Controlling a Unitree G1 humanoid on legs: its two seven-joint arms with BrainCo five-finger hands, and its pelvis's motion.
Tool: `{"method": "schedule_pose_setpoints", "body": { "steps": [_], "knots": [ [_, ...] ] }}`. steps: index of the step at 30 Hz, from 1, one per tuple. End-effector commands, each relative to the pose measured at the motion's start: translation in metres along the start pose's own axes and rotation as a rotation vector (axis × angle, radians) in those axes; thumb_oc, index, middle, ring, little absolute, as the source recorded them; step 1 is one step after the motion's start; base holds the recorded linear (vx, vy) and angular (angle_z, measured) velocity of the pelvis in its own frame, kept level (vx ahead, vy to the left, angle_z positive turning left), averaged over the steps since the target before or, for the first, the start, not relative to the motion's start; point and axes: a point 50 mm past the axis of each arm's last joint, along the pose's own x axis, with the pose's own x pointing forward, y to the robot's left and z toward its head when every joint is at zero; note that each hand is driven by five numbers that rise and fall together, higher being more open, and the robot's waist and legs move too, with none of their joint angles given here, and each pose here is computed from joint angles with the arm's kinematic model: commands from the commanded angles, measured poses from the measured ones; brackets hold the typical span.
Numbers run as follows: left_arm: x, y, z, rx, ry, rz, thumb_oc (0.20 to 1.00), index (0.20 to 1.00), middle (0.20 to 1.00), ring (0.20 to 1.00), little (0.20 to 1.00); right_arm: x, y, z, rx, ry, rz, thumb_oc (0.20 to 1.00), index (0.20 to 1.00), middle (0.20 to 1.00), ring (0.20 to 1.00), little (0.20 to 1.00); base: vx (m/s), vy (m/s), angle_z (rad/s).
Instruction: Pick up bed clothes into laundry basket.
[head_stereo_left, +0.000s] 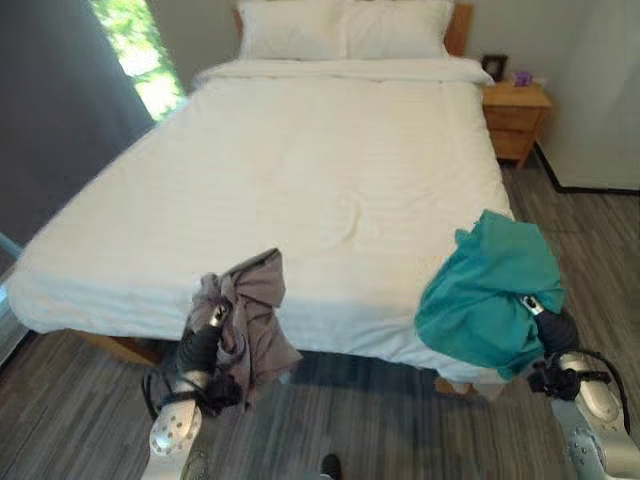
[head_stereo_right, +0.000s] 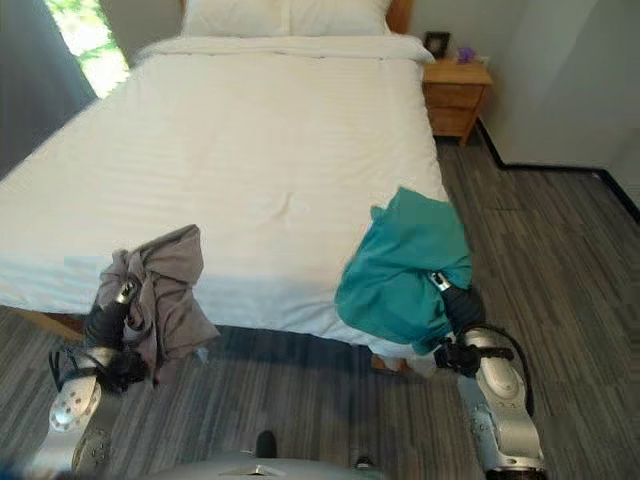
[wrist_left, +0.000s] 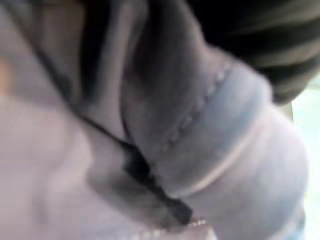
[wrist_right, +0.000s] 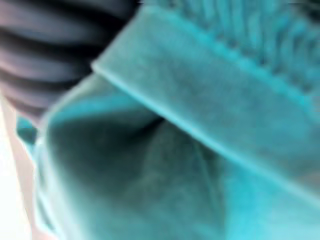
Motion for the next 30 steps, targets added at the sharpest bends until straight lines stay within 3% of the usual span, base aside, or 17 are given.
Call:
{"method": "schedule_pose_setpoints", "body": {
  "steps": [1, 5, 6, 12, 18, 25, 30],
  "knots": [
    [0.031, 0.01, 0.055, 0.078, -0.321, 0.043, 0.2, 0.2, 0.2, 0.2, 0.2, 0.026, 0.012, 0.042, -0.02, -0.213, 0.081, 0.2, 0.2, 0.2, 0.2, 0.2, -0.04, 0.033, -0.78],
    [0.029, 0.026, 0.068, 0.104, -0.38, 0.134, 0.2, 0.2, 0.2, 0.2, 0.2, 0.026, -0.001, 0.06, -0.041, -0.302, 0.007, 0.2, 0.2, 0.2, 0.2, 0.2, 0.09, 0.13, -1.74],
    [0.028, 0.034, 0.075, 0.144, -0.401, 0.148, 0.2, 0.2, 0.2, 0.2, 0.2, 0.012, -0.023, 0.066, -0.129, -0.307, -0.077, 0.2, 0.2, 0.2, 0.2, 0.2, 0.14, 0.404, -1.68],
    [0.038, 0.03, 0.104, 0.222, -0.525, 0.083, 0.2, 0.2, 0.2, 0.2, 0.2, -0.015, -0.055, 0.081, -0.266, -0.32, -0.213, 0.2, 0.2, 0.2, 0.2, 0.2, 0.02, 0.418, -1.35],
    [0.039, 0.044, 0.123, 0.234, -0.609, 0.182, 0.2, 0.2, 0.2, 0.2, 0.2, -0.011, -0.039, 0.067, -0.154, -0.336, -0.221, 0.2, 0.2, 0.2, 0.2, 0.2, -0.3, 0.277, -1.7],
    [0.031, 0.044, 0.097, 0.163, -0.497, 0.18, 0.2, 0.2, 0.2, 0.2, 0.2, 0.003, -0.018, 0.047, -0.075, -0.264, -0.137, 0.2, 0.2, 0.2, 0.2, 0.2, -0.22, 0.058, -1.5],
    [0.03, 0.039, 0.083, 0.088, -0.449, 0.162, 0.2, 0.2, 0.2, 0.2, 0.2, 0.002, -0.012, 0.038, -0.046, -0.206, -0.079, 0.2, 0.2, 0.2, 0.2, 0.2, -0.03, -0.137, -0.41]
  ]
}}
